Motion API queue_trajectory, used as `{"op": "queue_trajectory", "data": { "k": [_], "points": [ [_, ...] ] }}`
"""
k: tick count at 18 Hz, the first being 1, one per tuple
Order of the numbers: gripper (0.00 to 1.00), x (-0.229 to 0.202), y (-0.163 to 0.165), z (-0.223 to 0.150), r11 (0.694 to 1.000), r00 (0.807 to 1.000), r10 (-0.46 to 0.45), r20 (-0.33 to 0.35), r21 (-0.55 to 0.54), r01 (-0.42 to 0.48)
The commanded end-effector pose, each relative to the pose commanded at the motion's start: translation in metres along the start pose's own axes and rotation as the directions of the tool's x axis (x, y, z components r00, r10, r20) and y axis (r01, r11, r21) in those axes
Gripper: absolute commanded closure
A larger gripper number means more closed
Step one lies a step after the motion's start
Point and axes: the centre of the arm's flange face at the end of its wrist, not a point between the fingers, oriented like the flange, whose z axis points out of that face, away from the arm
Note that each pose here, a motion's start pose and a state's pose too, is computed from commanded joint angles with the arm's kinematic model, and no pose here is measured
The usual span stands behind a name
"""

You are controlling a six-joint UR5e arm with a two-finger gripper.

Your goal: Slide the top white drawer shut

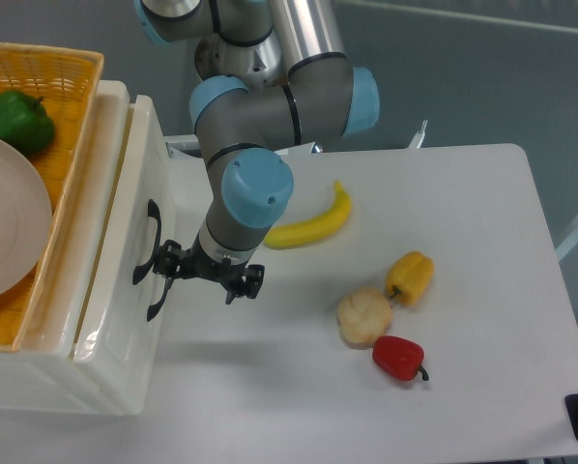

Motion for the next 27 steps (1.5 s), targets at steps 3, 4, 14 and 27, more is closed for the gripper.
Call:
{"op": "queue_trajectory", "data": {
  "k": [3, 4, 14, 27],
  "points": [
    [0.00, 0.001, -0.001, 0.000, 1.000, 1.000, -0.004, -0.019, 0.009, 0.005],
    [0.00, 0.001, -0.001, 0.000, 1.000, 1.000, -0.006, -0.019, 0.009, 0.006],
    [0.00, -0.005, 0.001, -0.008, 1.000, 1.000, -0.014, -0.007, 0.018, 0.014],
    [0.00, -0.105, 0.020, -0.092, 0.998, 0.978, -0.033, 0.207, 0.062, 0.021]
  ]
}}
